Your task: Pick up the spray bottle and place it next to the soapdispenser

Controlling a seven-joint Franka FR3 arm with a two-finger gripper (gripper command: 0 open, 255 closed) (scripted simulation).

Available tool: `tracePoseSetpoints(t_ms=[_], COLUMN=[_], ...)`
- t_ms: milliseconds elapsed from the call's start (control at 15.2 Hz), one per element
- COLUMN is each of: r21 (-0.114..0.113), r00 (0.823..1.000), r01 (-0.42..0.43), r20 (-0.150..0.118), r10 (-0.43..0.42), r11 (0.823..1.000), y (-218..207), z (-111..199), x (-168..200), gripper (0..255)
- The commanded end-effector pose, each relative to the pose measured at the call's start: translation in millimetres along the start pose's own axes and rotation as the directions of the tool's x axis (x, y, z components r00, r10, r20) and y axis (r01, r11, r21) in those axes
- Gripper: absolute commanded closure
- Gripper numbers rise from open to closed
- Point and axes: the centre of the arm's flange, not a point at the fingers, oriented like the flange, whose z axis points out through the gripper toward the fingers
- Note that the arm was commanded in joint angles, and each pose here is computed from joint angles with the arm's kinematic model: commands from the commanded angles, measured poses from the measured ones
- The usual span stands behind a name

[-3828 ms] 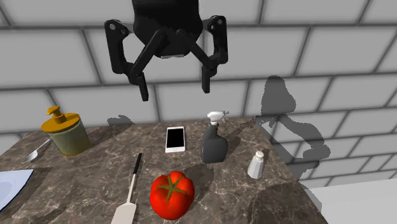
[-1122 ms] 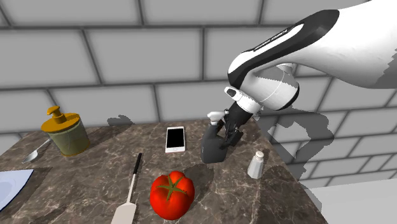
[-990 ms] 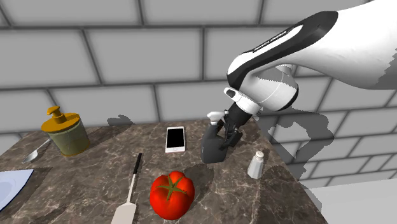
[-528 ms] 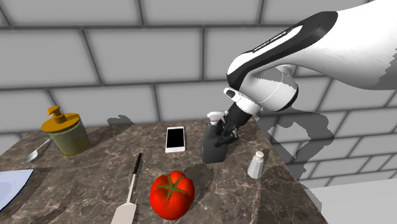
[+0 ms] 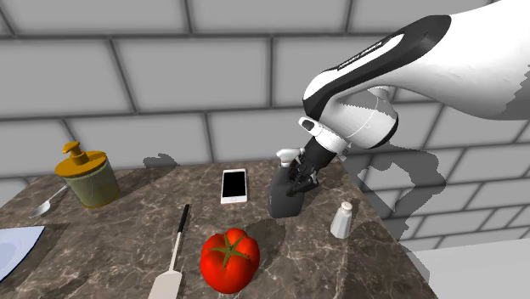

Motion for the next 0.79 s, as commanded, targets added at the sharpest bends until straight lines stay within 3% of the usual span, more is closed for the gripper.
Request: tracePoseSetpoints(t_ms=[0, 726], r21=[0.001, 0.001], r00=[1.0, 1.0], r01=[0.0, 0.0], r20=[0.0, 0.0], r10=[0.0, 0.0], r11=[1.0, 1.0], y=[-0.1, -0.1], z=[-4.2, -54.0], x=[2.8, 32.7], gripper=[255, 255])
